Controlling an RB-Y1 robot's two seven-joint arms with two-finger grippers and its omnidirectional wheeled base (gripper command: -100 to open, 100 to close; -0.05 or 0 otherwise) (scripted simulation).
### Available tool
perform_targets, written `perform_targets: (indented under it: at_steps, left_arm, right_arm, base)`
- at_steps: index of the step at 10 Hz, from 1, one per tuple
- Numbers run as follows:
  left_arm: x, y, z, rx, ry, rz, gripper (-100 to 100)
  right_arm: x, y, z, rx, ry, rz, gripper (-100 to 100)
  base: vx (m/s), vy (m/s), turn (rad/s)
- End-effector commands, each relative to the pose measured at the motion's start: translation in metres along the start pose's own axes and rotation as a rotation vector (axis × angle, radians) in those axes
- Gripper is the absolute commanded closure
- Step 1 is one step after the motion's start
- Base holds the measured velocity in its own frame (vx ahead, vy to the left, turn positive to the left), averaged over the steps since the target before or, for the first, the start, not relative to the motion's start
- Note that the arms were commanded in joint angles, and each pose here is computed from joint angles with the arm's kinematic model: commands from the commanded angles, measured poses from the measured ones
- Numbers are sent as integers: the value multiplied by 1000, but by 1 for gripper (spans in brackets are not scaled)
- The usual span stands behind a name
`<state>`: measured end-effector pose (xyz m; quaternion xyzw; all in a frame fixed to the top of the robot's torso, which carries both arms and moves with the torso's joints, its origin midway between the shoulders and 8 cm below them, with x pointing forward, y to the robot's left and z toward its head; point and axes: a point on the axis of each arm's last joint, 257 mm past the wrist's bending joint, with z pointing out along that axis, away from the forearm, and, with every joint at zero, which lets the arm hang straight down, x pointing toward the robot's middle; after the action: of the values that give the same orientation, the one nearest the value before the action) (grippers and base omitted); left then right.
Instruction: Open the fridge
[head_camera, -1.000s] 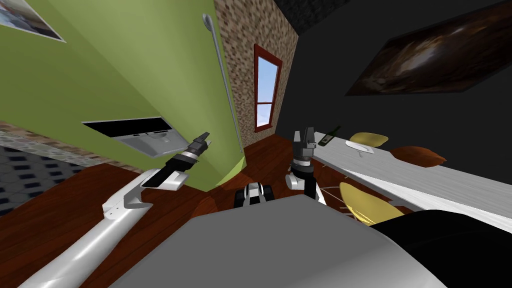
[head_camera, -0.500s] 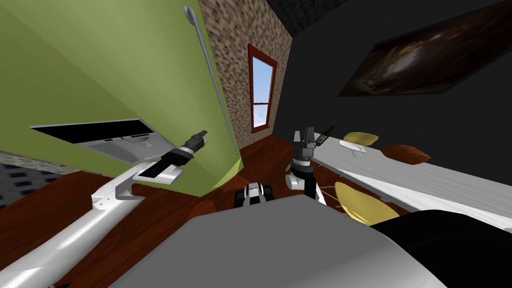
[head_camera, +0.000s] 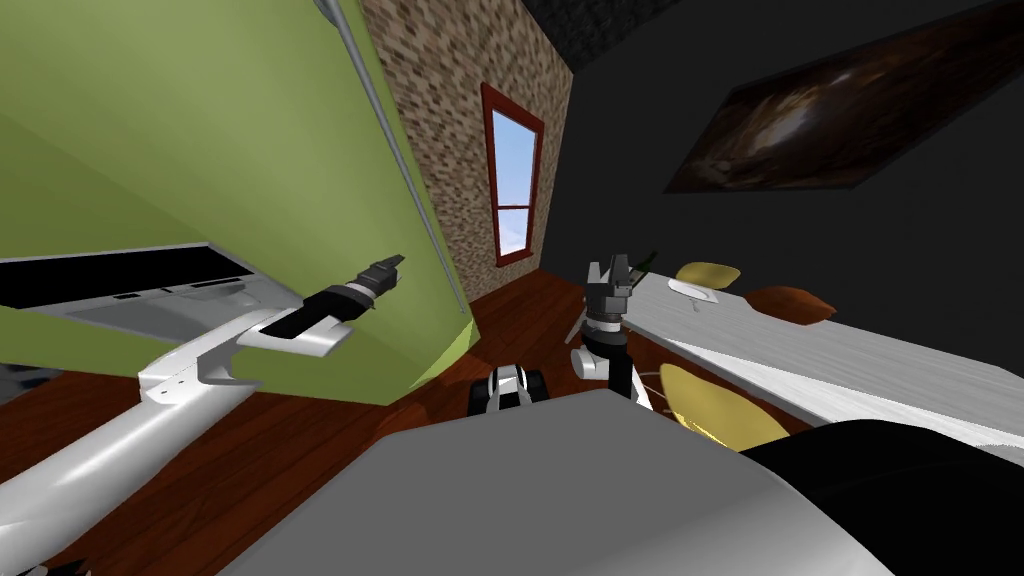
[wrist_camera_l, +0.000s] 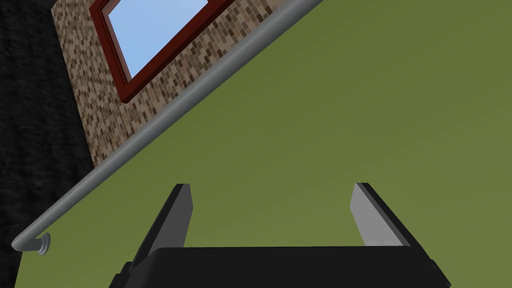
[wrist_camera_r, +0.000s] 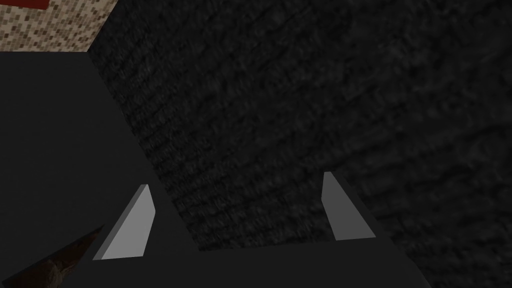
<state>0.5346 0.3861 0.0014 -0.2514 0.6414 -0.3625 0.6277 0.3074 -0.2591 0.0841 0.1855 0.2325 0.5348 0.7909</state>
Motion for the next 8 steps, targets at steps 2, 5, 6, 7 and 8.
perform_targets:
  at_steps: [2, 5, 6, 7, 8]
  left_arm:
    - [-48, 14, 8, -93, -56, 43, -100]
    - [-101, 21, 12, -180, -131, 79, -100]
    - [-118, 21, 12, -205, -156, 89, -100]
    - [-134, 21, 11, -227, -181, 96, -100]
    - [-134, 21, 11, -227, -181, 96, -100]
  right_arm:
    - [0, 0, 0, 0, 0, 0, 0]
    - [0, 0, 0, 0, 0, 0, 0]
    - [0, 0, 0, 0, 0, 0, 0]
    - [0, 0, 0, 0, 0, 0, 0]
    - [0, 0, 0, 0, 0, 0, 0]
  base:
    - [58, -170, -71]
    - [52, -133, -97]
    - [71, -158, -109]
    - [77, -158, -81]
    - [50, -95, -11]
